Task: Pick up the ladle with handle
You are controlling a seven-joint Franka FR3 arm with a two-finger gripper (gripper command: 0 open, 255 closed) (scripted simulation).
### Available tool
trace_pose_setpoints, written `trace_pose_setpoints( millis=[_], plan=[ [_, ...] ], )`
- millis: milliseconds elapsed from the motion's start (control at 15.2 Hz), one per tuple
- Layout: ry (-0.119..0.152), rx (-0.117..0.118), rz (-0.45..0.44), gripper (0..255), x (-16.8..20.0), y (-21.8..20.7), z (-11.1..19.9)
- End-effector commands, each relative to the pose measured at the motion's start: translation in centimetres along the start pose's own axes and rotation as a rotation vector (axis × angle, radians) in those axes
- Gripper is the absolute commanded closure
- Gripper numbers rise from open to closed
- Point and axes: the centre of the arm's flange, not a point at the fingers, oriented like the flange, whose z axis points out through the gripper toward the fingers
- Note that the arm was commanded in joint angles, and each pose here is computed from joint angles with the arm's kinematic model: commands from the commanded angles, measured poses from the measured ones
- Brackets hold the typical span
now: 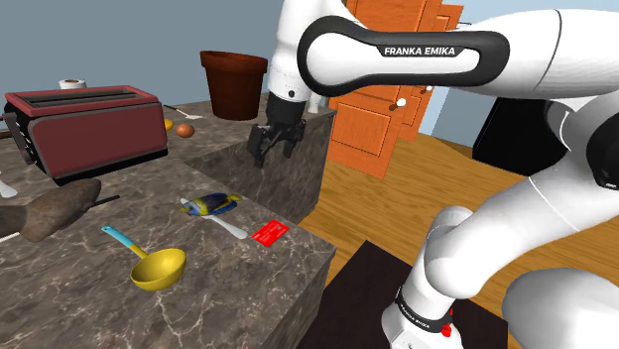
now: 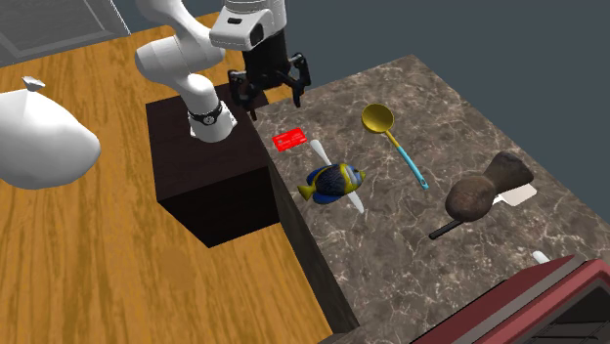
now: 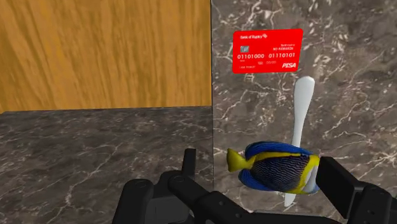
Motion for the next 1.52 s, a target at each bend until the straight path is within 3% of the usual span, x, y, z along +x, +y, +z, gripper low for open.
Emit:
trace_pose_setpoints(
  millis=[0, 1320, 1452],
  plan=[
    [-0.005, 0.004, -0.007, 0, 0.3, -2.5, 1.1],
    [-0.058, 0.038, -0.079, 0, 5.1, -26.4, 10.3],
    [-0.059, 0.039, -0.081, 0, 5.2, -27.1, 11.1]
  ],
)
